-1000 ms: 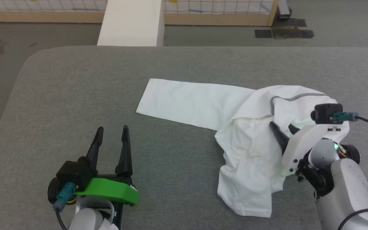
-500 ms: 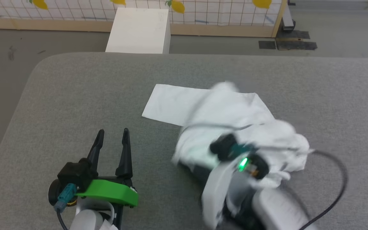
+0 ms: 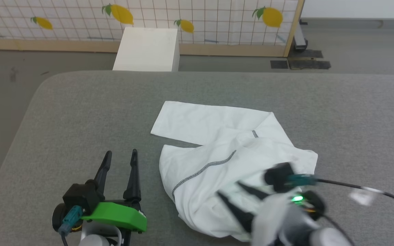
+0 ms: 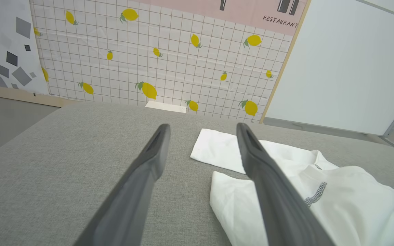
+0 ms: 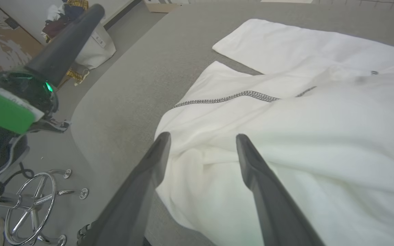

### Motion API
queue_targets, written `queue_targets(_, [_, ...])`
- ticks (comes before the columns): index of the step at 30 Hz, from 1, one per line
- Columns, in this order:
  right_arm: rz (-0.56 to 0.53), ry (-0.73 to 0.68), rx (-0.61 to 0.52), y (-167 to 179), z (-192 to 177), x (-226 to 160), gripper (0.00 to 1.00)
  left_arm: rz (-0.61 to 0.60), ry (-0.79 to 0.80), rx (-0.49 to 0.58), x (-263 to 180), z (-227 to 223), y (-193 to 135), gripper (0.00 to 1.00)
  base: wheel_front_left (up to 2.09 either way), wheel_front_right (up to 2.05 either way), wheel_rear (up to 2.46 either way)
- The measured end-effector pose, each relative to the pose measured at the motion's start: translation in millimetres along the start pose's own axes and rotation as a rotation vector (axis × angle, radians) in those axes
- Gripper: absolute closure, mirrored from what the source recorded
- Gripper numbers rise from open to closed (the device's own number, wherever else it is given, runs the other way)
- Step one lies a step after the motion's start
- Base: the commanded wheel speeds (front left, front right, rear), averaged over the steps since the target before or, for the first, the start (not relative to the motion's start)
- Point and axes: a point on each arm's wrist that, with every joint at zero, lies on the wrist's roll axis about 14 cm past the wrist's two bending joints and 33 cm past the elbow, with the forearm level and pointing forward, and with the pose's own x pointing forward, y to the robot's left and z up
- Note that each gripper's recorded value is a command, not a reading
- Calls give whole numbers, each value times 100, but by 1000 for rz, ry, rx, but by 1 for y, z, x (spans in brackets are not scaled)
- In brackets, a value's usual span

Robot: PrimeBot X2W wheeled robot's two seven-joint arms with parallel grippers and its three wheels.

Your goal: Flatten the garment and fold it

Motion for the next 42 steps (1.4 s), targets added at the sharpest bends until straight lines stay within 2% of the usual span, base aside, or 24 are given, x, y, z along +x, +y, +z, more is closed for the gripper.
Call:
queue_targets(7, [-383, -398, -38, -94, 70, -89, 0, -48, 5, -4, 3, -2, -14, 0, 0, 0, 0])
queue_targets(11, [-530, -531, -80, -126, 82, -125, 0, -93, 38, 9, 8, -14, -28, 0, 0, 0, 0])
queue_targets(16, [-577, -549, -35, -143, 70, -131, 0, -135, 213, 58, 33, -46, -44, 0, 0, 0, 0])
queue_targets(21, [-593, -529, 2, -150, 57, -129, 0, -78, 531, 104, 56, -96, -38, 0, 0, 0, 0])
queue_targets(24, [-601, -529, 20, -154, 54, -129, 0, -48, 743, 156, 54, -128, -29, 0, 0, 0, 0])
queue_targets(28, [-625, -528, 47, -160, 48, -134, 0, 1, 938, 250, 46, -155, -10, 0, 0, 0, 0])
queue_targets(32, [-657, -523, 61, -167, 41, -140, 0, -18, 1049, 234, 42, -169, -18, 2, 0, 0, 0])
queue_targets(33, [-664, -521, 67, -169, 39, -141, 0, -28, 1067, 215, 42, -170, -20, 93, 0, 0, 0])
queue_targets(34, [-669, -517, 70, -170, 38, -142, 0, -47, 1068, 196, 43, -170, -25, 100, 0, 0, 0])
queue_targets(36, [-673, -513, 73, -172, 36, -141, 0, -73, 1024, 184, 48, -165, -32, 100, 0, 0, 0])
queue_targets(38, [-668, -513, 72, -171, 37, -140, 0, -67, 917, 154, 56, -154, -35, 100, 0, 0, 0])
queue_targets(42, [-647, -529, 63, -167, 43, -136, 0, 18, 653, 90, 71, -118, -22, 100, 0, 0, 0])
